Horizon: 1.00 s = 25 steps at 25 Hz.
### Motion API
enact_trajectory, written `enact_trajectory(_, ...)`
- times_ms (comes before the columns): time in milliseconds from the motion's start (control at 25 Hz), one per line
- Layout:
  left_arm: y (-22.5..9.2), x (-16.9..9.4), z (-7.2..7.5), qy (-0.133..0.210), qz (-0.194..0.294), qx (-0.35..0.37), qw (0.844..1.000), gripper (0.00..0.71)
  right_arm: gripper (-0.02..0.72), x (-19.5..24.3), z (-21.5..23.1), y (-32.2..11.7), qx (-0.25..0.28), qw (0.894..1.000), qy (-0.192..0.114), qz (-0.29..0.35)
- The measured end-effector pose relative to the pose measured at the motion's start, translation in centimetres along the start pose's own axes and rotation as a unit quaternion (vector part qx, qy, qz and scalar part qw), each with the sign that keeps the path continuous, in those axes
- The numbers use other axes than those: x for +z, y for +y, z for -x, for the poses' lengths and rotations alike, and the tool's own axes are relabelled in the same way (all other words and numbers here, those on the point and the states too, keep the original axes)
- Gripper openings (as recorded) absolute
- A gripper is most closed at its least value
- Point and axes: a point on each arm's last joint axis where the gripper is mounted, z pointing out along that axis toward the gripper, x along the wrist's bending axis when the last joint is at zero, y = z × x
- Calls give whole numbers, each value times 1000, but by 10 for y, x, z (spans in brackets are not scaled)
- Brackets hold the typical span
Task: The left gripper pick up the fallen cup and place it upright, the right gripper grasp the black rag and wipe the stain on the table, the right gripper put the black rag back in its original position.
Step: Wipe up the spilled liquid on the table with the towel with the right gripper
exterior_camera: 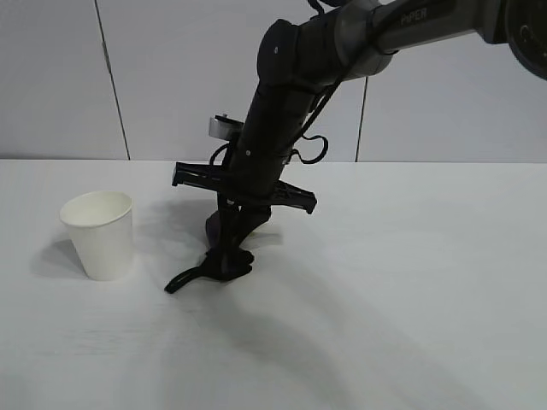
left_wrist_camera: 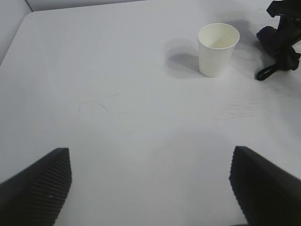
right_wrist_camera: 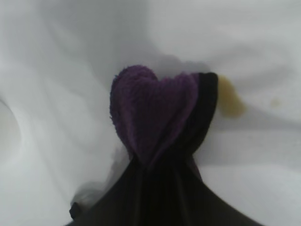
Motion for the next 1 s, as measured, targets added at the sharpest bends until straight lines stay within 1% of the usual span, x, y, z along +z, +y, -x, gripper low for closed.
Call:
enact_trajectory(160, 0, 0, 0, 0, 0, 0, 1000, 660, 74, 1, 1, 0, 0, 1000, -1, -1)
enact_trajectory(320, 0, 0, 0, 0, 0, 0, 1000, 660, 74, 0, 5, 1, -13, 1000, -22, 2)
enact_trajectory(560, 0, 0, 0, 0, 0, 0, 1000, 660, 74, -5, 18, 8, -6, 999, -44, 17)
enact_trajectory(640, 0, 0, 0, 0, 0, 0, 1000, 660, 74, -8, 21, 11, -12, 998, -54, 25)
enact_trajectory(880, 0, 0, 0, 0, 0, 0, 1000, 660, 74, -26, 36, 24, -23, 994, -100, 31)
enact_trajectory(1000, 0, 0, 0, 0, 0, 0, 1000, 660, 74, -36, 41, 29, -18, 993, -111, 29)
